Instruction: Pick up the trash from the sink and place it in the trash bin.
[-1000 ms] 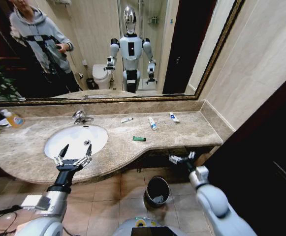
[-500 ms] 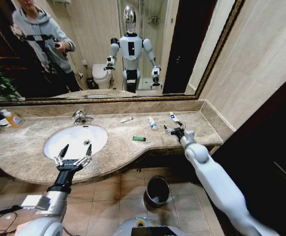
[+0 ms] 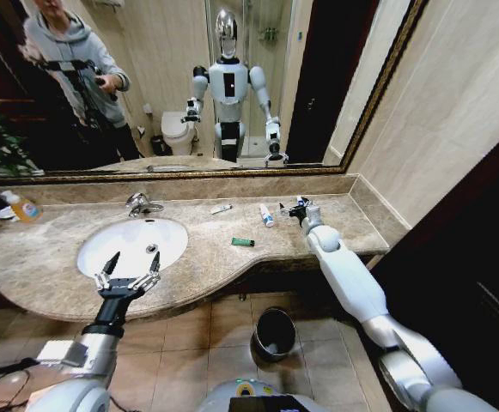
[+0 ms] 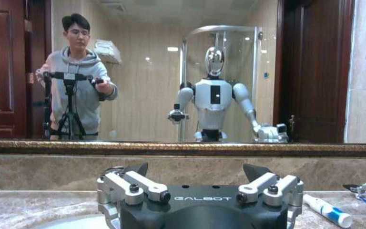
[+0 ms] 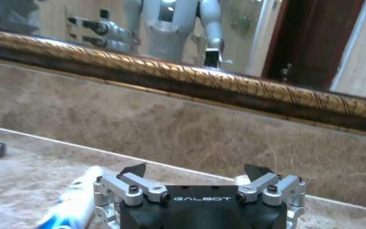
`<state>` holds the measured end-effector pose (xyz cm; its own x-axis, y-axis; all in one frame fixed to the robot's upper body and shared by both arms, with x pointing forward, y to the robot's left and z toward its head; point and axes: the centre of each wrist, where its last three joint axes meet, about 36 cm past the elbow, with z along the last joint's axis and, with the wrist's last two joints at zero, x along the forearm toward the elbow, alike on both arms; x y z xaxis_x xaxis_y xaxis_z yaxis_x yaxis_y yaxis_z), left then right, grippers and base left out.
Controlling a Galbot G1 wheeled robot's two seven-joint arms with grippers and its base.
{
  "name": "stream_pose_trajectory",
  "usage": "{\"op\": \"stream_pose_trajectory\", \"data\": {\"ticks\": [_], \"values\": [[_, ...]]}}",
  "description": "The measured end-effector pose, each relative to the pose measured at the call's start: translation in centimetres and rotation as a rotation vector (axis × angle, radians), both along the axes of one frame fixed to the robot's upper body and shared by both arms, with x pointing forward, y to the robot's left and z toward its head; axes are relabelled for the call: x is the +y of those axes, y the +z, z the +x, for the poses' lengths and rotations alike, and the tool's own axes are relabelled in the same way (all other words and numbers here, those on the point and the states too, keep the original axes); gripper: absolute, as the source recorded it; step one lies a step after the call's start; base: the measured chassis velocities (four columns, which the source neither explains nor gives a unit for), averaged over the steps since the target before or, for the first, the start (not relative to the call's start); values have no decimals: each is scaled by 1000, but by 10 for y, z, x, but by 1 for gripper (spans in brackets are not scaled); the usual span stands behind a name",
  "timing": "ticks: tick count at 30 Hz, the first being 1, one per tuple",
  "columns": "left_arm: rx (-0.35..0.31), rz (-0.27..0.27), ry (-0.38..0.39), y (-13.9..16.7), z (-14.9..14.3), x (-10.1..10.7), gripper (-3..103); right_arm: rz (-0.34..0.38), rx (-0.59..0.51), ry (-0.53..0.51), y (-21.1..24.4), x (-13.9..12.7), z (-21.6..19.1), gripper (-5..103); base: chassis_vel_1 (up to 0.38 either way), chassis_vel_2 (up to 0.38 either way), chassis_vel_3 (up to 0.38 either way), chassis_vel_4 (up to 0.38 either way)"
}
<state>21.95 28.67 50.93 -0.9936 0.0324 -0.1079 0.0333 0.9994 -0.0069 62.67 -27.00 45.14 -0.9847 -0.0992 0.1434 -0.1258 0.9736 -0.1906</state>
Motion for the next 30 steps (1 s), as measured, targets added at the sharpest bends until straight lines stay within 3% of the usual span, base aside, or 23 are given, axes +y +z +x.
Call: {"op": "stream_pose_trajectory", "data": {"ticks": [9,11,30], "values": [[0,0,0,0,0,0,100,6,14,-78,-10,-31,8,100,0,0,0,0],[0,0,0,0,0,0,100,31,26,-99,-14,-36,30,100,0,0,0,0],[0,0,0,0,0,0,100,84,19,-118,-15,-11,92,100,0,0,0,0]]}}
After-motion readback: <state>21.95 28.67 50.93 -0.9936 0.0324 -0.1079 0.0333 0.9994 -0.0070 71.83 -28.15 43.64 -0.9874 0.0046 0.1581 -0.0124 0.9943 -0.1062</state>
